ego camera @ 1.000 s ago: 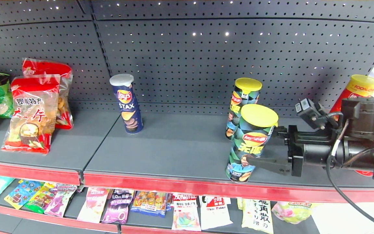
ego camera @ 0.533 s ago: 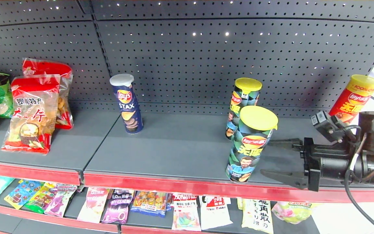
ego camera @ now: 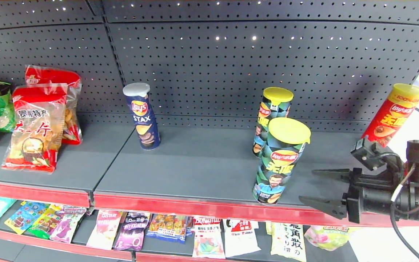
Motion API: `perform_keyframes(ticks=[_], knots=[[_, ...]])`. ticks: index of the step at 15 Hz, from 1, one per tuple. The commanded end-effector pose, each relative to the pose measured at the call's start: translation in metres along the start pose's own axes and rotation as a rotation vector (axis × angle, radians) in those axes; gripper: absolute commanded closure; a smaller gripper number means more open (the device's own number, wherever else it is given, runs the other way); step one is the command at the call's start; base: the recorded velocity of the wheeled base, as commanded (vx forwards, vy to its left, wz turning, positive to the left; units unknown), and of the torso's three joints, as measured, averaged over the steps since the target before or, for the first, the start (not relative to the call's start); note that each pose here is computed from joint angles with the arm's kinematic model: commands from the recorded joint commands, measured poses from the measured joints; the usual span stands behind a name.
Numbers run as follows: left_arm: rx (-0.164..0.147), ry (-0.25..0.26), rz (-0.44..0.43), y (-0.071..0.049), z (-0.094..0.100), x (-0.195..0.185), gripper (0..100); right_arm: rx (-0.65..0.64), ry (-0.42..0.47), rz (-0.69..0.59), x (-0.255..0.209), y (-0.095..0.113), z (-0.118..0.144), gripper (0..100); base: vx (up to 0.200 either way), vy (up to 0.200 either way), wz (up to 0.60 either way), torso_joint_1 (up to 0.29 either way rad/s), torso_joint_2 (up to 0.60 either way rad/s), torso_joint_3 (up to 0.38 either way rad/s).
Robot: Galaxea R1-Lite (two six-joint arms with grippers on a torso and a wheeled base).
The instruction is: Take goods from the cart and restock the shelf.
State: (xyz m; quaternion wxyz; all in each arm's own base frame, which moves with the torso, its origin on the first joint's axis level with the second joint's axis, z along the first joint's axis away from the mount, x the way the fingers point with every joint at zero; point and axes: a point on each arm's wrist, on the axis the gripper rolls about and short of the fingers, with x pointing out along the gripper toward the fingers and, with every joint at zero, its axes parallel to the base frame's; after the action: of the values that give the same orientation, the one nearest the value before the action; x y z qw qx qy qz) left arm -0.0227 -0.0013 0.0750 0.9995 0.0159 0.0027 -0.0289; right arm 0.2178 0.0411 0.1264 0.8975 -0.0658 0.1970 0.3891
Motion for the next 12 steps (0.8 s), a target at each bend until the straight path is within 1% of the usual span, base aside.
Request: perform_keyframes(ticks=[1, 2, 4, 8, 12], knots=[[0.0, 0.001, 0.001, 0.0, 0.0, 0.0, 0, 0.023, 0.054, -0.047, 0.01, -0.002, -0.005, 0, 0.0, 0.0, 0.0, 0.0, 0.0, 0.0], [-0.001, 0.001, 0.001, 0.0, 0.0, 0.0, 0, 0.033, 0.081, -0.095, 0.014, -0.005, -0.008, 0, 0.0, 0.0, 0.0, 0.0, 0.0, 0.0], [0.0, 0.001, 0.001, 0.0, 0.0, 0.0, 0, 0.055, 0.108, -0.137, 0.02, -0.01, -0.01, 0, 0.0, 0.0, 0.0, 0.0, 0.0, 0.0], [0.0, 0.001, 0.001, 0.0, 0.0, 0.0, 0, 0.065, 0.13, -0.223, 0.034, -0.023, -0.005, 0, 0.0, 0.0, 0.0, 0.0, 0.0, 0.0], [0.0, 0.001, 0.001, 0.0, 0.0, 0.0, 0, 0.062, 0.155, -0.248, 0.041, -0.024, -0.007, 0, 0.0, 0.0, 0.0, 0.0, 0.0, 0.0]])
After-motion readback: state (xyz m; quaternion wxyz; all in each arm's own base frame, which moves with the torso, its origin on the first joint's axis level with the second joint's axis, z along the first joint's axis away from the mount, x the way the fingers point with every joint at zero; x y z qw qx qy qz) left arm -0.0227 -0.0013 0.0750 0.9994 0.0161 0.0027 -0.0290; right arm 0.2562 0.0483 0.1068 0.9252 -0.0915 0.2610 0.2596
